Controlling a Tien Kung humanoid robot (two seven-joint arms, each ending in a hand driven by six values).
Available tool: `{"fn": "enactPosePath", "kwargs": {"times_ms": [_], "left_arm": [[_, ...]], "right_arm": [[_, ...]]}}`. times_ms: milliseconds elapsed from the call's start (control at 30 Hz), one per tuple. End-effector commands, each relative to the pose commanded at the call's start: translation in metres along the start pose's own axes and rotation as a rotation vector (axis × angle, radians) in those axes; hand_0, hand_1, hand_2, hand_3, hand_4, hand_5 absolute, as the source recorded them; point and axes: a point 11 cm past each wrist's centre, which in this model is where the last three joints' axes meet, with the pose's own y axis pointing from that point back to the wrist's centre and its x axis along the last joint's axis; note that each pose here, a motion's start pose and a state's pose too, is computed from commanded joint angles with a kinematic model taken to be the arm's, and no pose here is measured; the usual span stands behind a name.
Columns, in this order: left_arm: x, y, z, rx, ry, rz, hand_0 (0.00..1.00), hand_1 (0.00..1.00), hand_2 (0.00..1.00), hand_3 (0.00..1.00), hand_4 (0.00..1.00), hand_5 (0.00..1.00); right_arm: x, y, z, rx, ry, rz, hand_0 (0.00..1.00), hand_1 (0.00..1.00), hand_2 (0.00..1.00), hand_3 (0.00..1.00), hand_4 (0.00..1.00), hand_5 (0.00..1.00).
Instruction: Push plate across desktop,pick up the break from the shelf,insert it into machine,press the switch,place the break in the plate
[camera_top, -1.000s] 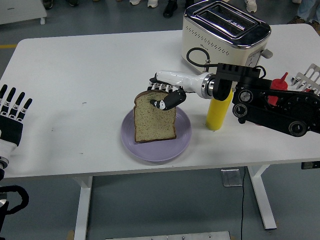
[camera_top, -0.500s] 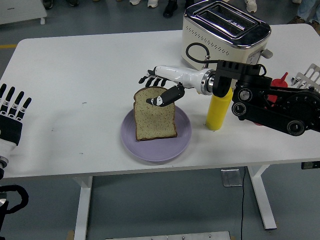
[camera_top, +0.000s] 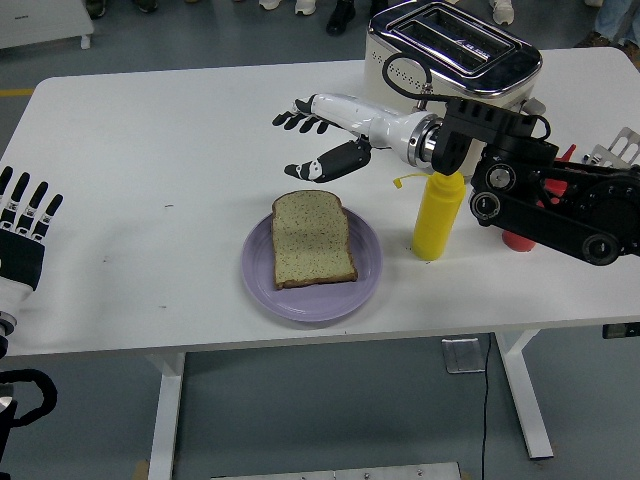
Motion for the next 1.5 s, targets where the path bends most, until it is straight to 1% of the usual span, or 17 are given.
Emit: {"fn": "enactPosePath", "kwargs": {"times_ms": [100, 233, 267, 400, 433, 467, 567, 667, 767, 833, 867, 967, 1033, 1067, 1167, 1333, 1500], "left_arm": [[0.000, 0.000, 0.000, -0.001, 0.000, 0.001, 0.809, 0.859, 0.916, 0.856, 0.638, 0.998], [0.001, 0.001, 0.000, -0.001, -0.001, 0.003, 0.809, 0.859, 0.916, 0.856, 0.638, 0.998], [0.001, 0.001, 0.000, -0.001, -0.001, 0.004, 0.809, 0.859, 0.915, 0.856, 0.637, 0.998], [0.002, 0.001, 0.000, 0.001, -0.002, 0.004, 0.809, 0.859, 0.915, 0.856, 0.637, 0.998], [0.002, 0.001, 0.000, 0.001, -0.003, 0.004, 0.809, 0.859, 0.915, 0.856, 0.637, 0.998], [0.002, 0.001, 0.000, 0.002, -0.003, 0.004, 0.809, 0.859, 0.915, 0.855, 0.638, 0.998], [0.003, 0.002, 0.000, 0.002, -0.004, 0.008, 0.809, 0.859, 0.915, 0.855, 0.638, 0.998], [0.004, 0.003, 0.000, 0.002, -0.004, 0.011, 0.809, 0.859, 0.915, 0.855, 0.638, 0.998], [0.005, 0.004, 0.000, 0.000, -0.003, 0.012, 0.809, 0.859, 0.915, 0.855, 0.638, 0.998], [0.005, 0.004, 0.000, -0.001, -0.003, 0.013, 0.809, 0.859, 0.915, 0.855, 0.638, 0.998], [0.005, 0.004, 0.001, -0.002, -0.003, 0.013, 0.808, 0.859, 0.916, 0.855, 0.637, 0.998], [0.005, 0.005, 0.001, -0.003, -0.003, 0.013, 0.808, 0.859, 0.916, 0.855, 0.637, 0.998], [0.005, 0.005, 0.002, -0.005, -0.002, 0.014, 0.808, 0.859, 0.916, 0.855, 0.637, 0.998], [0.005, 0.005, 0.002, -0.006, -0.002, 0.014, 0.809, 0.859, 0.915, 0.855, 0.637, 0.998], [0.005, 0.005, 0.002, -0.007, -0.002, 0.014, 0.809, 0.859, 0.915, 0.855, 0.637, 0.998], [0.005, 0.005, 0.003, -0.008, -0.003, 0.013, 0.808, 0.859, 0.916, 0.855, 0.637, 0.998], [0.004, 0.005, 0.003, -0.008, -0.003, 0.011, 0.808, 0.859, 0.916, 0.856, 0.637, 0.998]], "right_arm": [[0.013, 0.006, -0.008, 0.026, 0.003, 0.043, 0.750, 0.785, 0.795, 0.828, 0.755, 0.403], [0.040, 0.020, -0.023, 0.074, -0.008, 0.133, 0.750, 0.785, 0.795, 0.828, 0.755, 0.403], [0.046, 0.023, -0.025, 0.085, -0.017, 0.155, 0.731, 0.746, 0.750, 0.775, 0.691, 0.381], [0.073, 0.042, -0.030, 0.123, -0.103, 0.267, 0.731, 0.746, 0.750, 0.775, 0.691, 0.381], [0.081, 0.049, -0.027, 0.130, -0.139, 0.304, 0.731, 0.746, 0.750, 0.775, 0.691, 0.381], [0.087, 0.055, -0.025, 0.133, -0.170, 0.333, 0.733, 0.740, 0.738, 0.756, 0.570, 0.355], [0.109, 0.076, -0.012, 0.136, -0.276, 0.429, 0.733, 0.740, 0.738, 0.756, 0.570, 0.355], [0.123, 0.095, 0.005, 0.132, -0.390, 0.499, 0.747, 0.744, 0.747, 0.752, 0.530, 0.391], [0.133, 0.114, 0.026, 0.121, -0.525, 0.559, 0.747, 0.744, 0.747, 0.752, 0.530, 0.391], [0.136, 0.124, 0.038, 0.117, -0.600, 0.587, 0.747, 0.744, 0.747, 0.752, 0.530, 0.391], [0.137, 0.131, 0.047, 0.113, -0.649, 0.605, 0.770, 0.756, 0.761, 0.769, 0.503, 0.442], [0.139, 0.150, 0.070, 0.107, -0.792, 0.658, 0.770, 0.756, 0.761, 0.769, 0.503, 0.442], [0.139, 0.164, 0.084, 0.109, -0.876, 0.695, 0.770, 0.756, 0.761, 0.769, 0.503, 0.442], [0.139, 0.170, 0.090, 0.111, -0.914, 0.714, 0.789, 0.765, 0.775, 0.772, 0.491, 0.491], [0.135, 0.193, 0.113, 0.117, -1.039, 0.788, 0.789, 0.765, 0.775, 0.772, 0.491, 0.491], [0.119, 0.230, 0.153, 0.117, -1.230, 0.913, 0.803, 0.774, 0.785, 0.776, 0.491, 0.505], [0.091, 0.264, 0.186, 0.101, -1.377, 1.026, 0.815, 0.783, 0.790, 0.778, 0.486, 0.521]]}}
